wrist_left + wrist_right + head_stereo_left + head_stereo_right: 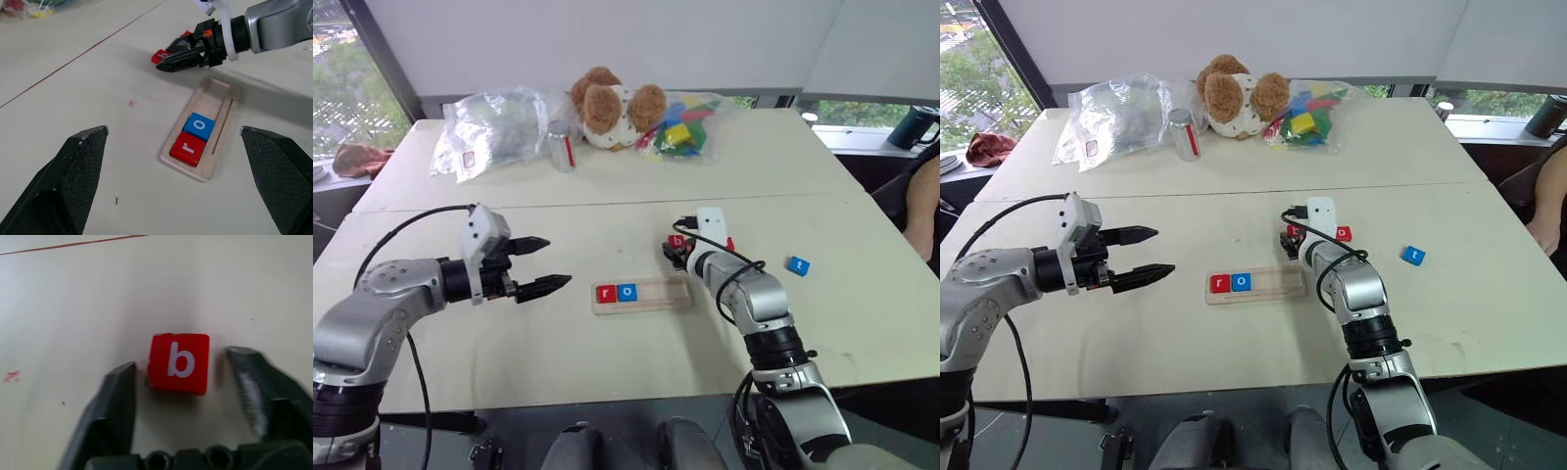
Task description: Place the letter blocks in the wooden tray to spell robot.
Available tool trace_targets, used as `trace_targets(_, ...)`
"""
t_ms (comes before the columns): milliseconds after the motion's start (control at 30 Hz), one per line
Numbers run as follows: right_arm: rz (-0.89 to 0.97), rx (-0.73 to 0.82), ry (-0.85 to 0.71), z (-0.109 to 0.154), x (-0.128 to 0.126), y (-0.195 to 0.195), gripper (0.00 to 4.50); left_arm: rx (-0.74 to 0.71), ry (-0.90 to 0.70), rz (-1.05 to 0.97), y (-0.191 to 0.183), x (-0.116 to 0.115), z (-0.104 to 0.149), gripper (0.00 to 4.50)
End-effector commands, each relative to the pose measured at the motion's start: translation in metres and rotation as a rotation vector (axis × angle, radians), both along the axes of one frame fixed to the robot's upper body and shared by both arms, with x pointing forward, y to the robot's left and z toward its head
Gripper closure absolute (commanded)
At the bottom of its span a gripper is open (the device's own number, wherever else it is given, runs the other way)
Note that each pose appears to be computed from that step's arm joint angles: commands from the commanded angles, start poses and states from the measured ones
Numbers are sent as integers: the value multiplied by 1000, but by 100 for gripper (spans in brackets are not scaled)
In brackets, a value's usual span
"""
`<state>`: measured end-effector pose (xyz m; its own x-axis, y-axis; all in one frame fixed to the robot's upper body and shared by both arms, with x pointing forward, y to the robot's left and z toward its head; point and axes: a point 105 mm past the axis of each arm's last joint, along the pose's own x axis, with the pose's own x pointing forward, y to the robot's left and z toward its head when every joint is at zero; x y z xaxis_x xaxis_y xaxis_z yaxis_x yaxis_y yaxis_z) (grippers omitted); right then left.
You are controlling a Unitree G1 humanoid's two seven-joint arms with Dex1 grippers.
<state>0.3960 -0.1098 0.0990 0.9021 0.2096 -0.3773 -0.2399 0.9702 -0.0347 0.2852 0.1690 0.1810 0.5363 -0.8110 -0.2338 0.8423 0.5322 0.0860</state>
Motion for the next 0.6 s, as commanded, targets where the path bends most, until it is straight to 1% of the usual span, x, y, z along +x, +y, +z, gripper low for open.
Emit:
trace_targets(33, 1, 0, -13, 1, -1, 8, 333, 8, -45, -25, -6, -1, 7, 0)
trace_targets(67, -21, -10, -30, 4, 1, 4, 335, 9, -44, -34, -8, -2, 7, 0)
trace_targets(133, -47, -106, -116, 19, 8, -7, 335, 16, -41, -58, -12, -2, 7, 0)
trace_targets(167, -65, -127, -149, 28, 10, -13, 335, 22, -39, -74, -14, -2, 6, 0)
trace_targets(233, -94, -139, -203, 43, 6, -26, 335, 43, -34, -118, -21, -2, 2, 0)
trace_targets(300, -146, -113, -219, 51, -9, -42, 335, 55, -26, -168, -28, -3, -1, 0)
trace_targets(367, -236, -94, -227, 54, -32, -64, 335, 71, -27, -217, -34, -4, -3, 0)
trace_targets(467, -388, -85, -183, 48, -64, -93, 335, 80, -37, -253, -39, 0, -3, 0)
trace_targets(567, -448, -64, -127, 38, -87, -98, 335, 83, -34, -282, -44, 4, -3, 0)
trace_targets(600, -469, -37, -89, 30, -94, -95, 335, 82, -34, -290, -45, 6, -3, 0)
